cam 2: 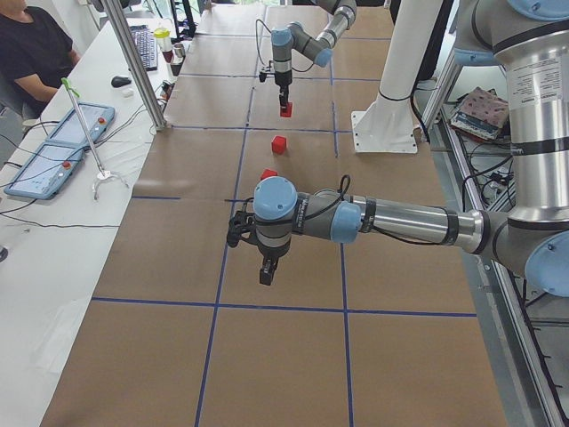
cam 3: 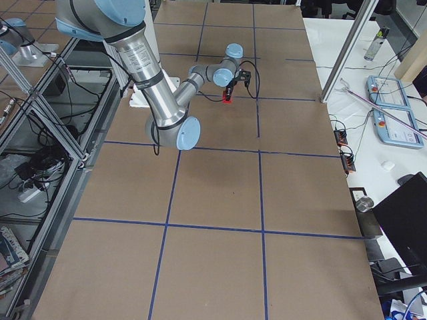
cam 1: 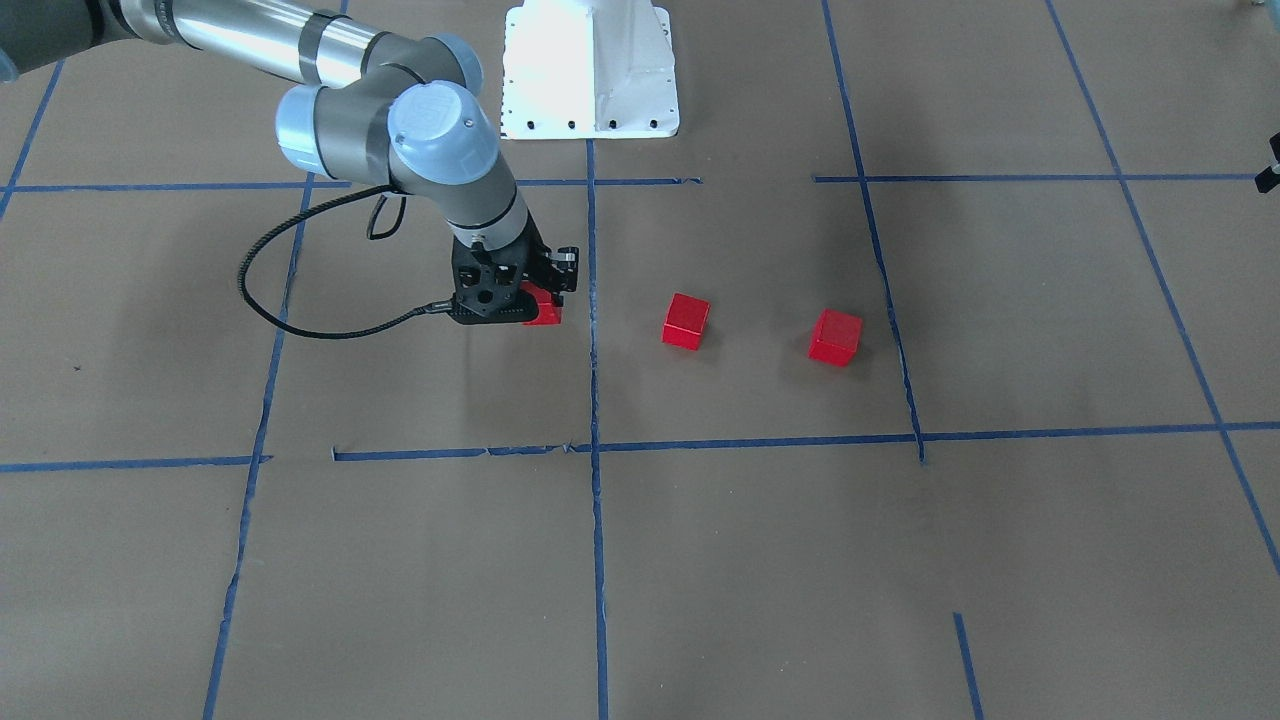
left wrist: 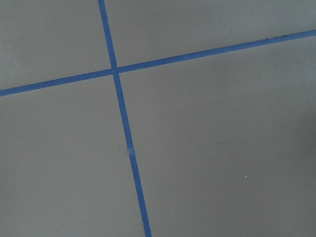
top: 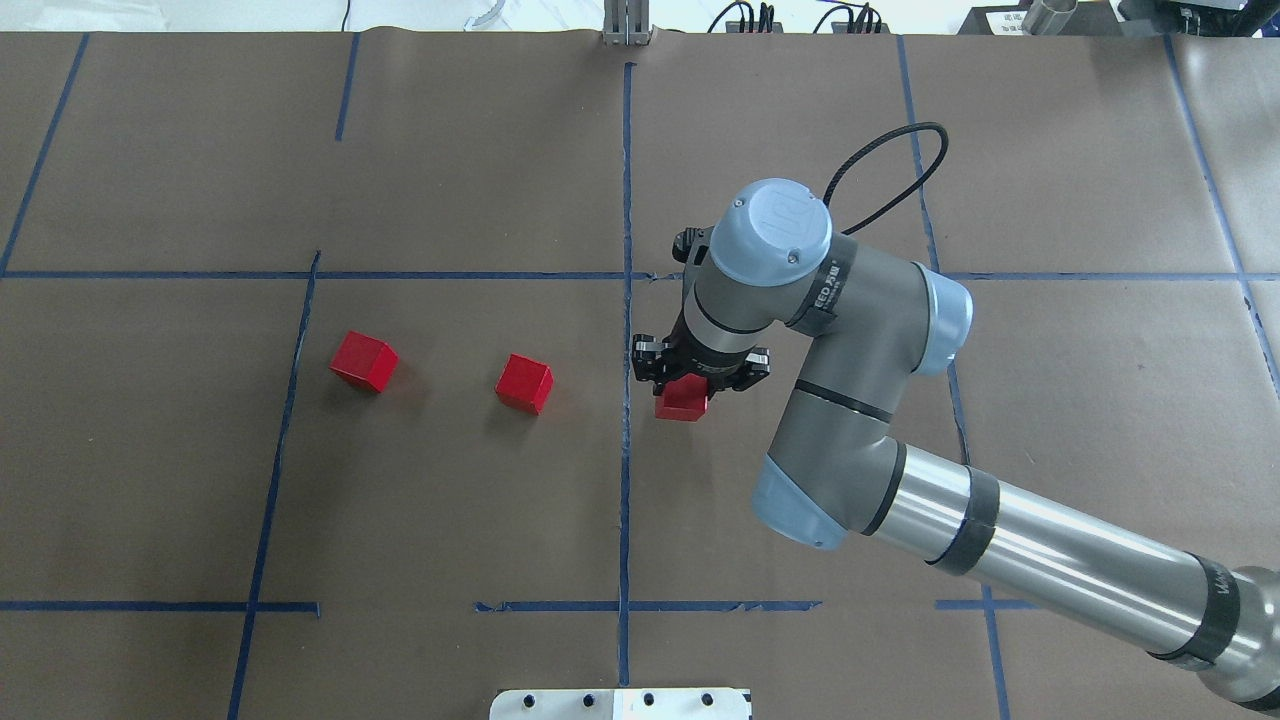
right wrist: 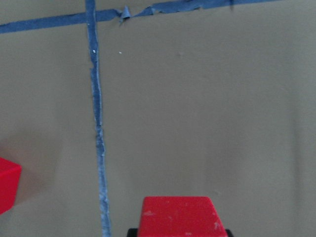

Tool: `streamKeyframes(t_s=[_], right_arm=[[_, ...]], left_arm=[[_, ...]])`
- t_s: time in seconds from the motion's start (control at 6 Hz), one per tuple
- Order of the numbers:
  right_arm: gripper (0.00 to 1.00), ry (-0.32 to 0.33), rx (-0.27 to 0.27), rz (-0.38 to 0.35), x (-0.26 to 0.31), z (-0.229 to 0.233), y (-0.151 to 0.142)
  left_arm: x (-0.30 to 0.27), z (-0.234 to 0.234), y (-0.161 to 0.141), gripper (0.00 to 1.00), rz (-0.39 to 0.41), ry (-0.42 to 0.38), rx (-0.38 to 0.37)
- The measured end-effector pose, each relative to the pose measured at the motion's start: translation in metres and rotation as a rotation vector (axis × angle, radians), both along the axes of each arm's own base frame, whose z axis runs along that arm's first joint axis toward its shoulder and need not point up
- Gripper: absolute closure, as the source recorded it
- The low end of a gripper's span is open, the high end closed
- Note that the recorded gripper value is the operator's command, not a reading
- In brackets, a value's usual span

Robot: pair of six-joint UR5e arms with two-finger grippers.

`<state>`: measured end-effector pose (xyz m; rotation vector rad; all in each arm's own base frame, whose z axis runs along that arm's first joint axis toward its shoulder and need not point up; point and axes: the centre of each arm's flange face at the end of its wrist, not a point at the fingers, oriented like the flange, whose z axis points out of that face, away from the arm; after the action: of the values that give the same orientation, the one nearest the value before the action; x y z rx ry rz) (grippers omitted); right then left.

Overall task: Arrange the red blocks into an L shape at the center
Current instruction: 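Carry the red cube with the right gripper to the table center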

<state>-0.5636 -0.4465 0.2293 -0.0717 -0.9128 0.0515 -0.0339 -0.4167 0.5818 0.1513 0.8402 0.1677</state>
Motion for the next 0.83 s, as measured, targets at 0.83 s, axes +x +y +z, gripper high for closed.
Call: streamKeyframes(t_s=[0.83], right_arm=[[0.98,0.021,0.001,0.023,-0.042,-0.020,0.028]], left_arm=[[0.000,-0.001,0.000,0.00,0.000,0.000,0.003]])
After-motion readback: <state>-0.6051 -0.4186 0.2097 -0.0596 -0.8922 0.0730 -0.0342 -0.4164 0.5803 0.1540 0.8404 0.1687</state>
